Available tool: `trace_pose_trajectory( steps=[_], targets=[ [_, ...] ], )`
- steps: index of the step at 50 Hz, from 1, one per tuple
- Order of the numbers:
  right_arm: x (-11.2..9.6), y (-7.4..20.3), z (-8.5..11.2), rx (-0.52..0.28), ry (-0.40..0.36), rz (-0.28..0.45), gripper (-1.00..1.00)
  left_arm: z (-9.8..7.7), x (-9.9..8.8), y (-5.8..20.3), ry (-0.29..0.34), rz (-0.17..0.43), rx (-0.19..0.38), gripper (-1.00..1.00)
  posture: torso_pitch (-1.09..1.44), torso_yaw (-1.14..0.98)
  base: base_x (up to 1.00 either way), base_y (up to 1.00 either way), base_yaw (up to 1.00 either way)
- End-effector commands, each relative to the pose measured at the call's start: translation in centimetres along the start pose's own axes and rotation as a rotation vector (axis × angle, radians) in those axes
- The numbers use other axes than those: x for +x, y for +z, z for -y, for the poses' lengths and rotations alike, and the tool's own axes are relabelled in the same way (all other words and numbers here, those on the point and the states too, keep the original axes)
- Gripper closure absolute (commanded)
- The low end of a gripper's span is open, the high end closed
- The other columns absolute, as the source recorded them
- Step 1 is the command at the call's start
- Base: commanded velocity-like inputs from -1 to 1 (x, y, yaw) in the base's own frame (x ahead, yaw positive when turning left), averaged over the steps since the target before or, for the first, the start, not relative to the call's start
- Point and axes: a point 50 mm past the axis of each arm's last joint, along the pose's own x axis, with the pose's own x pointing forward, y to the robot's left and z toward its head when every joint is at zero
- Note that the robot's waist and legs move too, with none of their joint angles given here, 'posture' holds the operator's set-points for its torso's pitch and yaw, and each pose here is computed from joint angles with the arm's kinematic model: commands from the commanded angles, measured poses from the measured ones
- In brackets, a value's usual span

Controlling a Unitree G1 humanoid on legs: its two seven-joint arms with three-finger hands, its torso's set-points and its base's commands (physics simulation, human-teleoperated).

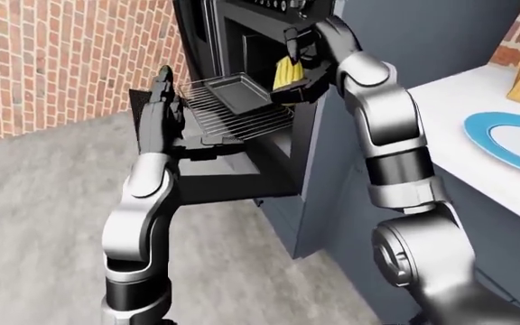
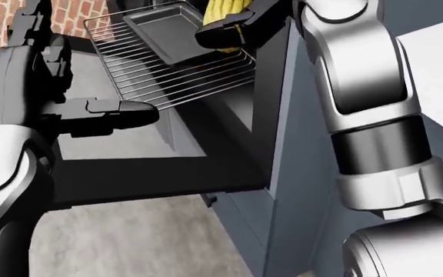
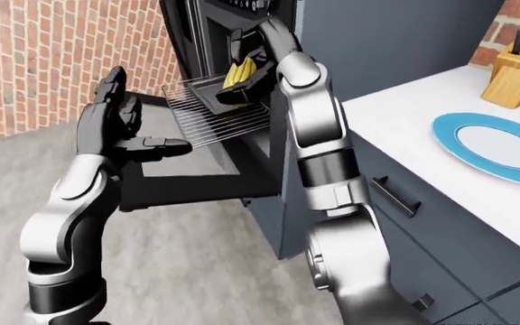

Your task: Place the corn on the rack of the oven.

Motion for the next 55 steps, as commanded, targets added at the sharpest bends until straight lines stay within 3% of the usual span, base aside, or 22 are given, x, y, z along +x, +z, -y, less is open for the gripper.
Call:
trace_pose_trajectory(
  steps=[1,55],
  targets=[
    [-0.24,1.89,0.53,-0.012,-0.024,0.069,1.0,0.04,-0.06,1.43,-0.006,0.07,0.0,-1.0,0.0,0.0,0.09,0.25,0.0],
    [-0.17,1.84,0.58,-0.008,-0.026,0.069,1.0,0.12,-0.07,1.43,-0.01,0.07,0.0,-1.0,0.0,0.0,0.08,0.24,0.0]
  ],
)
